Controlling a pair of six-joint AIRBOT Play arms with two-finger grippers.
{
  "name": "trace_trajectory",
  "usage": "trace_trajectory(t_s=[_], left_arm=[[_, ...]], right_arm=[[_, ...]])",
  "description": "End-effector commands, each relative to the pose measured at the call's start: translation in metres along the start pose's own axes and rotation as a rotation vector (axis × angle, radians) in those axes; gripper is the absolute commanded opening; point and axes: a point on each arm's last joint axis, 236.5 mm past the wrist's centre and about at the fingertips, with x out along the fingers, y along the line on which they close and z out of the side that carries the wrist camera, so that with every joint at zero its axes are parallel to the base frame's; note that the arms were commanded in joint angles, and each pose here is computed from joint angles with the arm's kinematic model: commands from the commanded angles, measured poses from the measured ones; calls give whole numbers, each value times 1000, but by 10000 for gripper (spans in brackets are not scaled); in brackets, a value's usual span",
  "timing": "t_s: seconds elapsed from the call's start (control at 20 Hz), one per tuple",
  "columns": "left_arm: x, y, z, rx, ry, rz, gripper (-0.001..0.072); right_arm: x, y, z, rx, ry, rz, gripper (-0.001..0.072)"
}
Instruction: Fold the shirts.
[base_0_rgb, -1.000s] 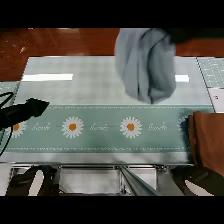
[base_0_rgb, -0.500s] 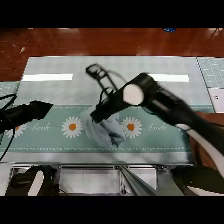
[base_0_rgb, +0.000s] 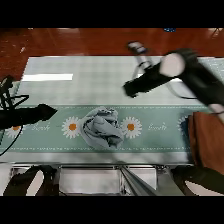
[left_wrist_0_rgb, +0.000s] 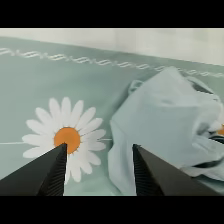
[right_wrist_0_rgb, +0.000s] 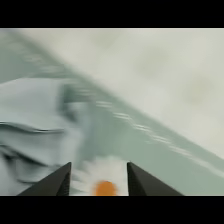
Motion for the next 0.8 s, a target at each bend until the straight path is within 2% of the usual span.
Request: trace_trajectory(t_s=[0.0,0.15,0.35,0.55,0.65,0.7,0.75], left_arm=[[26,4,-22,-56,149,-69,505],[61,5,-63,-119,348,-149,505],[98,-11,-68,-219,416,-282,505],[137,-29,-87,-210,503,-293,504],[148,-37,-97,-181,557,-293,503],[151,-41,-100,-170,581,-298,442],[152,-42,-99,-167,592,-304,182]], right_arm=[[-85,-125,-36,246,-94,-250,406],[-68,-148,-106,453,-115,-210,406],[-4,-99,-188,605,-18,-3,406],[32,-46,-217,674,28,183,406],[40,-27,-220,659,42,222,406],[42,-19,-222,653,49,229,406],[44,-12,-221,645,46,235,406]])
